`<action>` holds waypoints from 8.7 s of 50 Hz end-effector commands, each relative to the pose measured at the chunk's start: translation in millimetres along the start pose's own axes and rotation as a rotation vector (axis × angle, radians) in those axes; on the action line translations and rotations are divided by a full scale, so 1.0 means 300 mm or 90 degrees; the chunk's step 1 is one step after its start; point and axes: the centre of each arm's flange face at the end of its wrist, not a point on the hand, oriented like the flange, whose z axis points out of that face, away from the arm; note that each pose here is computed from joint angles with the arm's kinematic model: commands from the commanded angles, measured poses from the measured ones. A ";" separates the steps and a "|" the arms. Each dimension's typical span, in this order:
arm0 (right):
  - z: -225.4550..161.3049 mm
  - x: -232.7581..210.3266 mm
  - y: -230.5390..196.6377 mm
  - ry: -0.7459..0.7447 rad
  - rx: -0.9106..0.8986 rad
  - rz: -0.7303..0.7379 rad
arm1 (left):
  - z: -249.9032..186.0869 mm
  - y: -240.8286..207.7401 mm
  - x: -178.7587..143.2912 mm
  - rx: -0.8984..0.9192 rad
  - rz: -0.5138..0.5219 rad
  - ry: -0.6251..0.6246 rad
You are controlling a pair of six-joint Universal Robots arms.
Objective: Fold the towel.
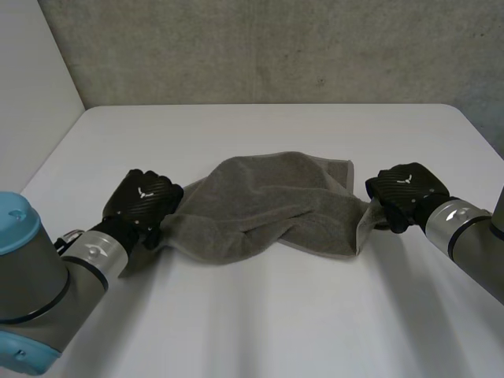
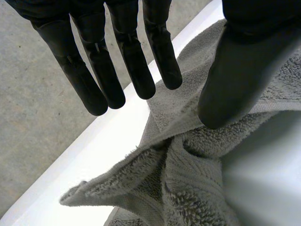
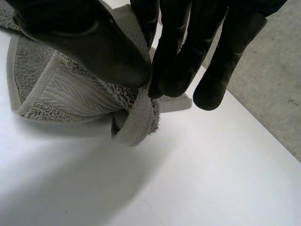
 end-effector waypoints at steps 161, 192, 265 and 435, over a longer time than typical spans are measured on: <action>-0.135 0.071 -0.103 0.056 -0.010 -0.024 | -0.048 -0.046 -0.075 -0.015 -0.002 -0.077; -0.164 0.288 0.003 0.009 -0.045 0.083 | -0.085 -0.017 -0.063 0.000 -0.004 -0.037; -0.043 0.227 0.039 0.121 -0.049 0.084 | 0.237 -0.045 -0.126 0.009 -0.015 -0.054; -0.057 -0.113 0.148 -0.019 -0.042 0.130 | 0.176 -0.053 0.308 0.042 -0.025 0.007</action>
